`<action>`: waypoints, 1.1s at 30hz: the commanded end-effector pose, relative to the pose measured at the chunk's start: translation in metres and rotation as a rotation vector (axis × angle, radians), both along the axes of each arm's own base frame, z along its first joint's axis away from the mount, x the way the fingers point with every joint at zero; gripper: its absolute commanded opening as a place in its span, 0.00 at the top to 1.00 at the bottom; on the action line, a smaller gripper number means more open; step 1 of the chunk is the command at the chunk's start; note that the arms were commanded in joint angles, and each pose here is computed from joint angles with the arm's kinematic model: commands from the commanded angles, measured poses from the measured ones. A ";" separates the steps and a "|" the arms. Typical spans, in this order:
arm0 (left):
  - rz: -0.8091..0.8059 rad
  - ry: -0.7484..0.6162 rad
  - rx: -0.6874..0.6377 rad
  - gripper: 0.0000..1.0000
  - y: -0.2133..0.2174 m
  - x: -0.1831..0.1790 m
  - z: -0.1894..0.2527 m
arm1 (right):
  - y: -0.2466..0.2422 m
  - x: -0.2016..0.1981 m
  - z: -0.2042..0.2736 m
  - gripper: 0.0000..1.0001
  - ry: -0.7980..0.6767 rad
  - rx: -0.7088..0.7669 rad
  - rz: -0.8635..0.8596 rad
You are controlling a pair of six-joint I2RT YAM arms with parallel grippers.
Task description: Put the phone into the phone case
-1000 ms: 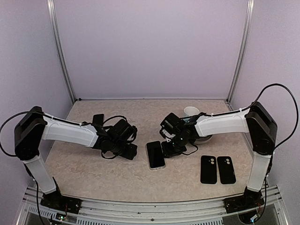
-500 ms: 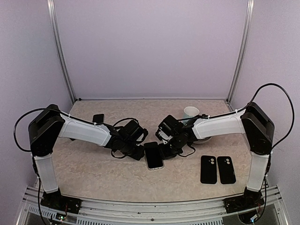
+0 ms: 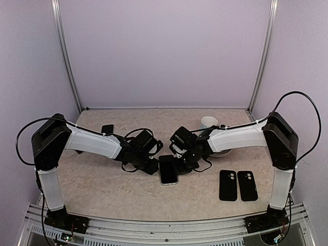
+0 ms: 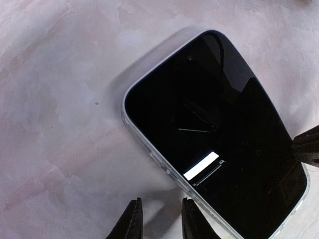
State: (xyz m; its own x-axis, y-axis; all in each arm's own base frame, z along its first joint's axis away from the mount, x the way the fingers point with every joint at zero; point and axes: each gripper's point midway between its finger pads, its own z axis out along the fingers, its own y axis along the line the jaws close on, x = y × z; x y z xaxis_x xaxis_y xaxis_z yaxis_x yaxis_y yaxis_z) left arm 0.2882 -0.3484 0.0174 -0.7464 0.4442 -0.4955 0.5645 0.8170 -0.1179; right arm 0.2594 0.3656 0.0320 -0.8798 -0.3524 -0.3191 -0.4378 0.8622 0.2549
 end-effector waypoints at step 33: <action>0.077 0.112 -0.255 0.48 -0.010 0.048 0.024 | 0.010 0.077 0.005 0.66 -0.039 0.129 -0.003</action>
State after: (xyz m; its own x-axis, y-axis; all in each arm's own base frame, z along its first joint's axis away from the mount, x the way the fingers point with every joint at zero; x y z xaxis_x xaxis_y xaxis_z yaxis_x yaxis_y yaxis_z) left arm 0.3288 -0.3511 0.0389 -0.8324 0.2726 -0.4824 0.4728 0.8035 -0.3618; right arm 0.3357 0.3678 0.0442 -0.8705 -0.2968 -0.3926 -0.4332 0.8407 0.3249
